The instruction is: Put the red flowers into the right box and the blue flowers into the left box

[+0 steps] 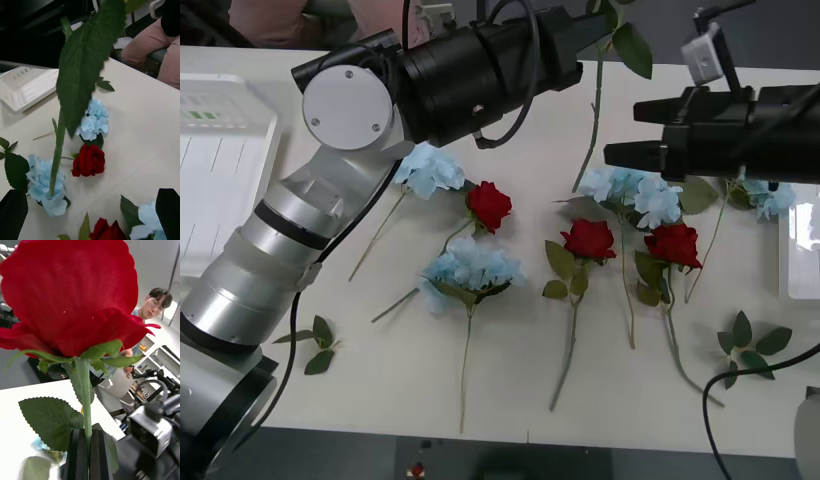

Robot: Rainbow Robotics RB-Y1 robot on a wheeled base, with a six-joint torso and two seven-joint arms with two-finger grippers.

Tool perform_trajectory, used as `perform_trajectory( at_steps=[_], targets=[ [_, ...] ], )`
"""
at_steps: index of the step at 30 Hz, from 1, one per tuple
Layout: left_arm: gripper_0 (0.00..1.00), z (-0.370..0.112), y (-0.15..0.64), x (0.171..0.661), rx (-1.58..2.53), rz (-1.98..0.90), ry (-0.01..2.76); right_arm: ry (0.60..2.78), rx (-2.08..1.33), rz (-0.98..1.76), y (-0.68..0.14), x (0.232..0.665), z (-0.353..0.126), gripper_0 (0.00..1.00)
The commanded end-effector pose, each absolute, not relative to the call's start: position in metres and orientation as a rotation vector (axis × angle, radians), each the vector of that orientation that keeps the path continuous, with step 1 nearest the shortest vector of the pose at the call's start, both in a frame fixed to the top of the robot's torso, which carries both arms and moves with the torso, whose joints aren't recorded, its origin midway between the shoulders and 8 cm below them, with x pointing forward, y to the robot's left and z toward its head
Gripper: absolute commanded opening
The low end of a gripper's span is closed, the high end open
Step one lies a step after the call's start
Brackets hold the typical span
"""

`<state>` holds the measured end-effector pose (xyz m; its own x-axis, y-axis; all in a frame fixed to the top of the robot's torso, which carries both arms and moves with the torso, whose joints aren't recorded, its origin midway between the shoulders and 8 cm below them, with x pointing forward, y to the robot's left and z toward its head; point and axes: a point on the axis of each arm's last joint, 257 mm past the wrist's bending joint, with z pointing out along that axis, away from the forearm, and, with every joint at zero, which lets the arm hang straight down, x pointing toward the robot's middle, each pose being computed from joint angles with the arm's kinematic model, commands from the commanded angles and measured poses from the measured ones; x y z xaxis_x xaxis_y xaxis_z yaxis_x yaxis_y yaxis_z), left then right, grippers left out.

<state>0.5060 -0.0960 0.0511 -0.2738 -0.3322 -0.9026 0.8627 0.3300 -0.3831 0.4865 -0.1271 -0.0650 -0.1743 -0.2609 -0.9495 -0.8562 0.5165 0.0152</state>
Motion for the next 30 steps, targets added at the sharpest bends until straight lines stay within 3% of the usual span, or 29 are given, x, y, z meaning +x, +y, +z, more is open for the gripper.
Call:
perform_trajectory(
  at_steps=[1, 6, 8, 9, 10, 11, 25, 26, 27, 28, 30],
  targets=[
    [0.00, 0.077, -0.105, 0.497, 0.548, -1.278, 1.348, 1.670, -0.931, 0.715, -0.102, 0.491, -0.040, 1.00],
    [0.00, 0.077, -0.106, 0.495, 0.545, -1.291, 1.351, 1.680, -0.930, 0.750, -0.088, 0.494, -0.044, 1.00],
    [0.00, 0.077, -0.106, 0.495, 0.545, -1.291, 1.351, 1.674, -0.934, 0.759, -0.086, 0.493, -0.042, 0.70],
    [0.00, 0.077, -0.106, 0.495, 0.545, -1.291, 1.351, 1.673, -0.933, 0.767, -0.085, 0.492, -0.042, 0.34],
    [0.00, 0.077, -0.106, 0.495, 0.545, -1.291, 1.351, 1.672, -0.932, 0.774, -0.084, 0.491, -0.041, 0.09],
    [0.00, 0.077, -0.106, 0.495, 0.545, -1.291, 1.351, 1.673, -0.930, 0.777, -0.084, 0.491, -0.041, 0.00],
    [0.00, 0.077, -0.106, 0.495, 0.545, -1.291, 1.351, 1.673, -0.921, 0.833, -0.087, 0.485, -0.041, 0.00],
    [0.12, 0.077, -0.106, 0.495, 0.545, -1.291, 1.351, 1.677, -0.924, 0.834, -0.088, 0.484, -0.041, 0.00],
    [0.62, 0.077, -0.106, 0.495, 0.545, -1.291, 1.351, 1.679, -0.924, 0.837, -0.089, 0.484, -0.042, 0.00],
    [0.96, 0.077, -0.106, 0.495, 0.545, -1.291, 1.351, 1.679, -0.929, 0.840, -0.089, 0.482, -0.042, 0.00],
    [1.00, 0.077, -0.106, 0.495, 0.545, -1.291, 1.351, 1.677, -0.930, 0.841, -0.090, 0.482, -0.041, 0.00]
  ],
)
